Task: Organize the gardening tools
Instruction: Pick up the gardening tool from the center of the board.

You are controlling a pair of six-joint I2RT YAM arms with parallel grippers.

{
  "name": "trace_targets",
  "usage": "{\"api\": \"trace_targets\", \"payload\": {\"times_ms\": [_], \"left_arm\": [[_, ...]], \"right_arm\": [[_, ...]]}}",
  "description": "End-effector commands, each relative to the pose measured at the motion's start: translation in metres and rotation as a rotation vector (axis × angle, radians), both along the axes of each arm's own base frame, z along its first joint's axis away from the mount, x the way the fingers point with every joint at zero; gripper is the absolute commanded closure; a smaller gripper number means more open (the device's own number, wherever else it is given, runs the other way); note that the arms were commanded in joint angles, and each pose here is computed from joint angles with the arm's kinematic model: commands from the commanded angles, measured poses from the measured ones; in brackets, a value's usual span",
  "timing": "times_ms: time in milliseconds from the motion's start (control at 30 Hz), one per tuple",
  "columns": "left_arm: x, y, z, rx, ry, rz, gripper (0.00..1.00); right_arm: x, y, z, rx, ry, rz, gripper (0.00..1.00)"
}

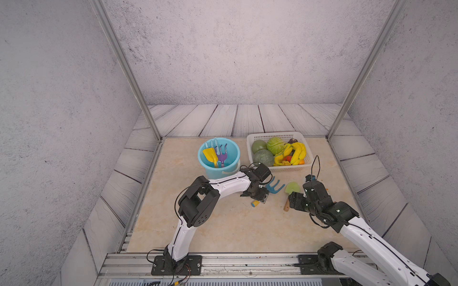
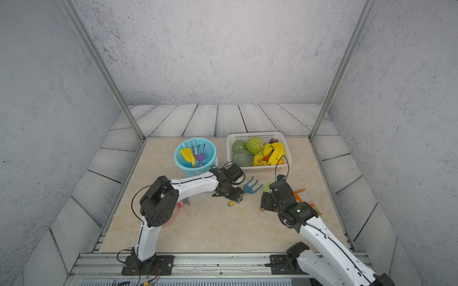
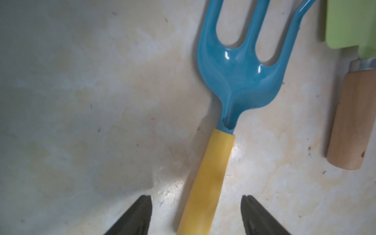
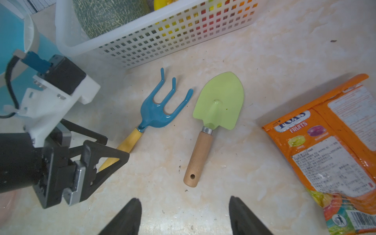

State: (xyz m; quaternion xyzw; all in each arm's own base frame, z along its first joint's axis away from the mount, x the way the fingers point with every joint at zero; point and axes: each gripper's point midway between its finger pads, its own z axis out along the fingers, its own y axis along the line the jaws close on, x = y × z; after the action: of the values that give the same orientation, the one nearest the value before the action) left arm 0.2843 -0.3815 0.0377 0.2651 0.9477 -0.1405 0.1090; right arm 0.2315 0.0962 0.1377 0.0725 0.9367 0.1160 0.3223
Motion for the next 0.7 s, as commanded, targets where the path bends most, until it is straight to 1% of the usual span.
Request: {"api": "trace_targets", "payload": {"times_ms": [0,267,500,667], "left_arm": [[-0.001,-0.005,-0.007,0.012,0.009,-0.021,0.25],[-0.001,-0.001,-0.024,0.052,0.026,-0.021,0.25],[-0.002,-0.001,-0.027,0.079,0.019,-0.028,0.31],[-0.002,0.000,-0.027,0.101,0.003,-0.030,0.37]], "right_arm": [[0.005,0.000,0.006,0.004,-0.025,-0.001,0.27],[0.005,-0.004,0.002,0.010,-0.017,-0.014,0.27],[0.004,-0.005,0.002,0.019,-0.014,-0.018,0.27],[0.003,-0.007,0.002,0.028,-0.019,-0.025,0.27]]}}
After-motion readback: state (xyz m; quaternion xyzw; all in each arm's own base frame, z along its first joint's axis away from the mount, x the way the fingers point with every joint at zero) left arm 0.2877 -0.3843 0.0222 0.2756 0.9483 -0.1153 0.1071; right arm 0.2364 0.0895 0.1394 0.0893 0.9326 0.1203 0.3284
